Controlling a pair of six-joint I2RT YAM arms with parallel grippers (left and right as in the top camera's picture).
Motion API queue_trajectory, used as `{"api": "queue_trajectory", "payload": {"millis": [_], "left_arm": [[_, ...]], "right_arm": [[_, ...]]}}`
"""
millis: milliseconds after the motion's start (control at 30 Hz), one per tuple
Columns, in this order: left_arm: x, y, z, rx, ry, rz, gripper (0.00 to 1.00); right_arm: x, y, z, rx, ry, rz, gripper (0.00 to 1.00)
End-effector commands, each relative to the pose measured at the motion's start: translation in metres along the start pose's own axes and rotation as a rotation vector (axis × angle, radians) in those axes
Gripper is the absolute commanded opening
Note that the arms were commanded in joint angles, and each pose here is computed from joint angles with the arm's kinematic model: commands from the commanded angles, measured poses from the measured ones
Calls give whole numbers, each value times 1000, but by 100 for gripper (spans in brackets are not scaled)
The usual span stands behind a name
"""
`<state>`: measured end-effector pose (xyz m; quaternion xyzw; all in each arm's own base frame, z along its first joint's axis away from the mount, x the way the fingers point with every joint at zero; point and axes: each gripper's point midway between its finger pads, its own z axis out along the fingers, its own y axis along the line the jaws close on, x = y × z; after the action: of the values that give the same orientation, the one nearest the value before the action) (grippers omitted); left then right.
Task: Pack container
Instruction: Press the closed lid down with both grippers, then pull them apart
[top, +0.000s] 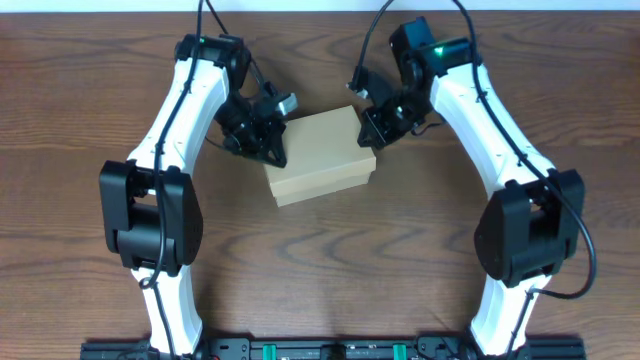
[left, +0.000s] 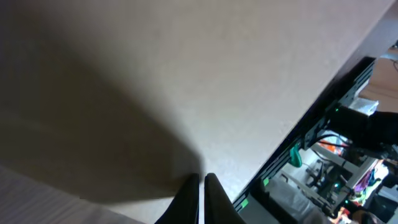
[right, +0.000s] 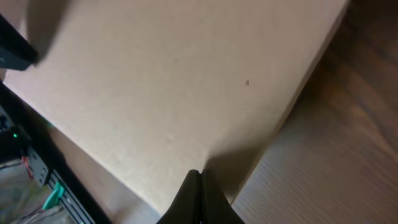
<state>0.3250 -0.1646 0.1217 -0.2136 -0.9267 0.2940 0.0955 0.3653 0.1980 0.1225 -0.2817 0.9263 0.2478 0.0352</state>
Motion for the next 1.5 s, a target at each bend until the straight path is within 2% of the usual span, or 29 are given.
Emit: {"api": "queue_trajectory", "payload": {"millis": [0,367,533,667,767,867,1000,1067,1267,1467], "left_arm": [[6,0,-2,-20,2,-4,6],[26,22,38,-2,63,-50,6],[23,19,37,12,38,-60,6],[8,9,1,-31,-117,-9,6],[-2,2,-53,-106,-326,19,6],[6,6,-101,-196,-477,-8,6],[25,25,-125,-221,-547,-78,6],[33,43,-117,-202,-540,-145,6],[45,79,-52,0,-553,-319,6],[32,99,-20,50,-637,-437,6]], "right_arm": [[6,8,5,-15,5,-7,2],[22,3,29,4,56,-4,1],[20,4,27,7,48,11,2],[6,12,2,25,-22,-12,2],[-6,15,-28,68,-128,-27,1],[-12,6,-50,130,-193,4,2],[-9,-6,-56,138,-203,55,2],[-7,-16,-56,146,-209,94,2],[9,-42,-45,148,-201,226,2],[28,-52,-11,119,-169,286,1]]}}
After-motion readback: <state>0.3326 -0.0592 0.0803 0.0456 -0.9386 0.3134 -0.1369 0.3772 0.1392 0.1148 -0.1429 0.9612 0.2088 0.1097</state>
